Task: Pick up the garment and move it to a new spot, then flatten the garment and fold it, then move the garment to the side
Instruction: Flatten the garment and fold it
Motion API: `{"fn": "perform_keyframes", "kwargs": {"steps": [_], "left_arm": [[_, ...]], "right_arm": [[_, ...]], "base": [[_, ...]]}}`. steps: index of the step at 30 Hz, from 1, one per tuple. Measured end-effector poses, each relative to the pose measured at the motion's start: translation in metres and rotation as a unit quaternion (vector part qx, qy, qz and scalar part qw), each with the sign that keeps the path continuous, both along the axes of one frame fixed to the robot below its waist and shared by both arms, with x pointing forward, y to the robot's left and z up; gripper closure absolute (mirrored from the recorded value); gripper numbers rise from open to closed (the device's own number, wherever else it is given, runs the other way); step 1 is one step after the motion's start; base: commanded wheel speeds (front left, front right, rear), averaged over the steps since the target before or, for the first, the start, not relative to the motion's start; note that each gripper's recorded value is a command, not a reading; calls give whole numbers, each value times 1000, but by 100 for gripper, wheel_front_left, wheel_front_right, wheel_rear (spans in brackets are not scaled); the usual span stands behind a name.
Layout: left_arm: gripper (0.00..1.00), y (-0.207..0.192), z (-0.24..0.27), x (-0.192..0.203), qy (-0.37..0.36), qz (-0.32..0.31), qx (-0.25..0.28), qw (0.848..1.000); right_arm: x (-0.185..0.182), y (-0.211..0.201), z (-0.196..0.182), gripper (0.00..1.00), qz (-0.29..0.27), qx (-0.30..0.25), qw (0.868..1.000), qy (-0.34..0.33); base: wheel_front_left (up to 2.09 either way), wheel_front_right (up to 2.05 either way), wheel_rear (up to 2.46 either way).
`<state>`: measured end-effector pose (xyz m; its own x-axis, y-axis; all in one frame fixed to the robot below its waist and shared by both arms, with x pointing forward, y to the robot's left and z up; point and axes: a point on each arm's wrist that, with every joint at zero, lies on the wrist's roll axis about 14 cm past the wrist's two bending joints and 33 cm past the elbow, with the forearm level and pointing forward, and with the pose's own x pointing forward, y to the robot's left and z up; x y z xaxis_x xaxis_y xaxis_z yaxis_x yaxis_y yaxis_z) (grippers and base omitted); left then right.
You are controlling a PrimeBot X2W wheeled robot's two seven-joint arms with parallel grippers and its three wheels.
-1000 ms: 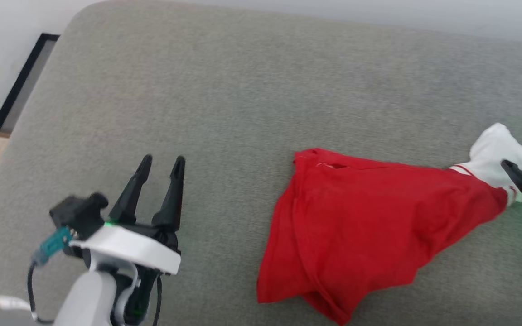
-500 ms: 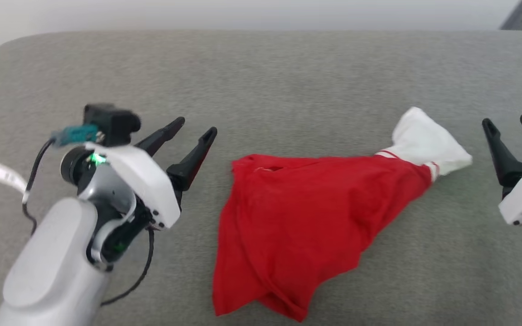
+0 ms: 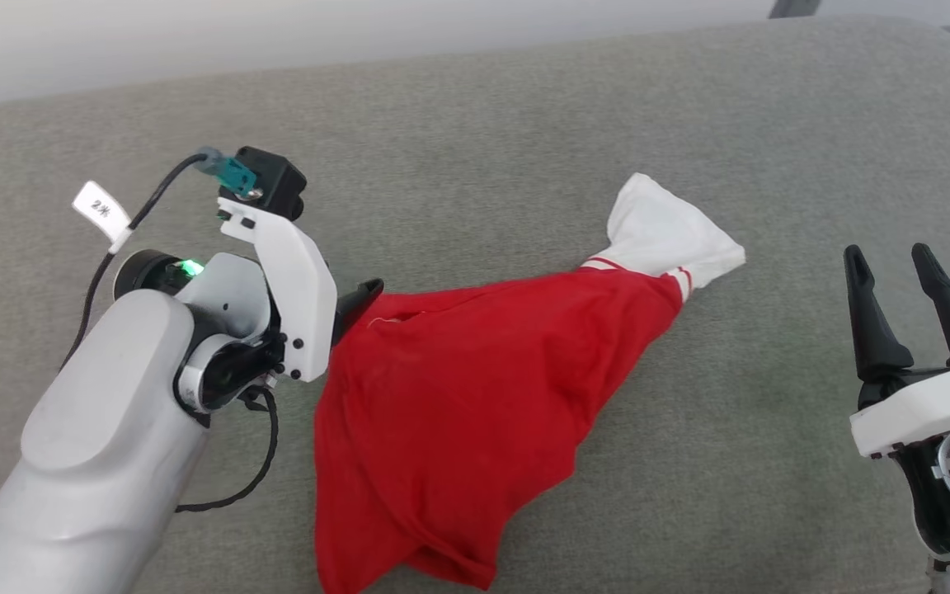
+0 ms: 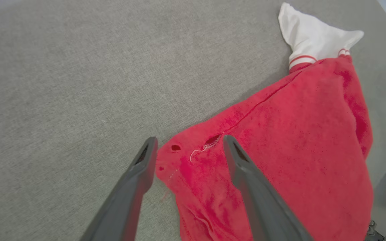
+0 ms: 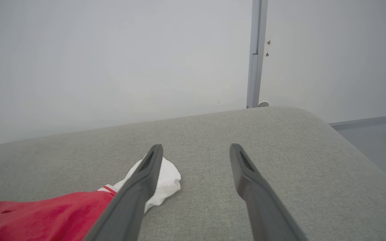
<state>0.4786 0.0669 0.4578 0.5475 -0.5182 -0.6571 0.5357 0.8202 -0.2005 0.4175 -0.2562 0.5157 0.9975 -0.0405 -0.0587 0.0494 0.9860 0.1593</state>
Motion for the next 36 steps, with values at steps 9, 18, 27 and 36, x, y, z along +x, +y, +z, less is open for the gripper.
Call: {"fn": "perform_keyframes", "kwargs": {"steps": [9,18,27,36], "left_arm": [[0,2,-51,-15,117,-4,77,990],[100,2,-73,-20,164,4,87,982],[100,41,-41,14,97,67,85,989],[100,126,2,35,14,162,138,977]], "right_arm": [[-9,-15,-6,0,-29,3,1000,7],[-6,-14,-12,0,-31,9,999,13],[-1,-10,-9,0,-29,15,999,4],[-5,-6,-9,0,-27,18,999,9]], "base": [[0,0,0],[0,0,0],[0,0,0],[0,0,0]]}}
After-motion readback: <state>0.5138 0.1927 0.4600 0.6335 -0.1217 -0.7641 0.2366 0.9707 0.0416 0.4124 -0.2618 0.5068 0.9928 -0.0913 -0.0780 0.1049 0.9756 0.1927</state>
